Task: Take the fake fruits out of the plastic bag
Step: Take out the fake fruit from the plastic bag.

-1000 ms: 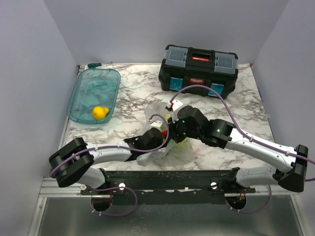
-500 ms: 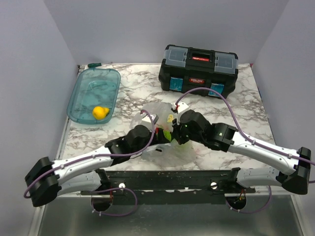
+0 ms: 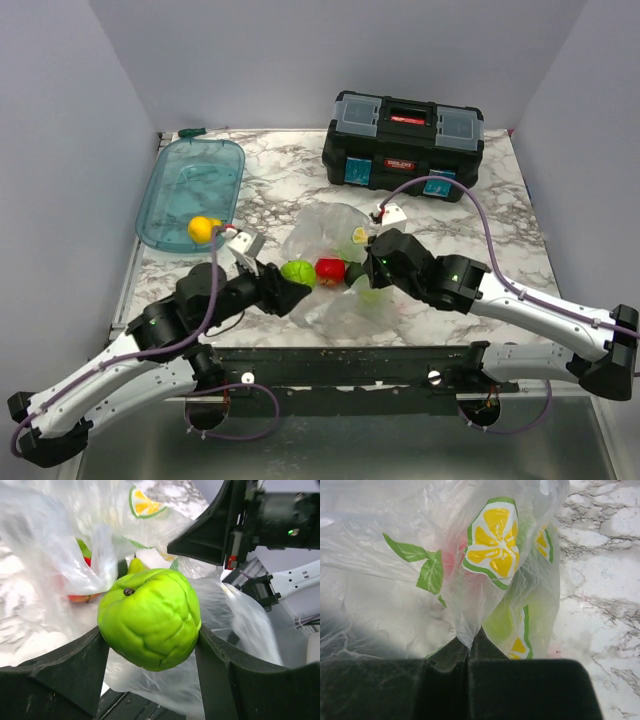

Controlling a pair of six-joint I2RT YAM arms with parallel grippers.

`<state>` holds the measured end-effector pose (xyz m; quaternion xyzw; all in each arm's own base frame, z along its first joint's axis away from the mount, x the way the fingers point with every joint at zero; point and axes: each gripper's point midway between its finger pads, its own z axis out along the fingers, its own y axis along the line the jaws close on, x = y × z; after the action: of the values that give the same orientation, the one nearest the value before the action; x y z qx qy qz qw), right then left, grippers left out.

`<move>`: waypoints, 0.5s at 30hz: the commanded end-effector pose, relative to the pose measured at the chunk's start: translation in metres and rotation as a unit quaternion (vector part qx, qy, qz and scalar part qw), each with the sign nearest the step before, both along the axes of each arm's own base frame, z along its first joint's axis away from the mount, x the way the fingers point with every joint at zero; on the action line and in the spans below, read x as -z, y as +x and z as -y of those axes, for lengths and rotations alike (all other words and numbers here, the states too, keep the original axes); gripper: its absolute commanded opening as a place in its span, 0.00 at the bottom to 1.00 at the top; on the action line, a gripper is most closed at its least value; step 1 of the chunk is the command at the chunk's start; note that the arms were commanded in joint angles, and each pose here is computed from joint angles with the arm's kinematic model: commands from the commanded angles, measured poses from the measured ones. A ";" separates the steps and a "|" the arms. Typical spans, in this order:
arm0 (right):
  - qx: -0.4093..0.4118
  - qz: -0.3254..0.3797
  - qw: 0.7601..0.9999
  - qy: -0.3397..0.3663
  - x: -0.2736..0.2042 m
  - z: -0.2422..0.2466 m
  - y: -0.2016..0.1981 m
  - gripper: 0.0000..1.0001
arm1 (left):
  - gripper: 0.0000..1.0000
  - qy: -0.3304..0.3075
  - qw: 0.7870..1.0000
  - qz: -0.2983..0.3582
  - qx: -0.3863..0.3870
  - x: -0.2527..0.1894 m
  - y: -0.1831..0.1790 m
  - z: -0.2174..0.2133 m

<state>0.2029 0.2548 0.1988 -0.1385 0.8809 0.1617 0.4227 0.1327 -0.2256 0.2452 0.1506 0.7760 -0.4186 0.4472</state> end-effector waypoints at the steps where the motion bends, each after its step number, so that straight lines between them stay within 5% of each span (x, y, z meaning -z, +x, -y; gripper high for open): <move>1: 0.034 0.002 0.999 -0.009 0.004 0.019 -0.001 0.01 | 0.50 0.058 0.996 0.036 -0.058 -0.021 0.001 -0.050; 8: 0.033 0.006 0.999 -0.006 0.001 0.022 -0.002 0.01 | 0.45 0.068 0.982 0.083 -0.158 -0.058 0.018 -0.094; 12: 0.032 0.007 0.999 -0.004 0.003 0.024 -0.004 0.01 | 0.43 0.196 0.930 0.051 -0.307 -0.028 0.054 -0.139; 15: 0.031 0.007 1.000 -0.001 0.002 0.025 -0.005 0.01 | 0.43 0.227 0.903 0.047 -0.362 -0.017 0.083 -0.158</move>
<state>0.1994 0.2397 0.1993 -0.1198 0.8804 0.1584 0.4306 0.1786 -0.1190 0.2948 0.0350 0.8030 -0.2002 0.5603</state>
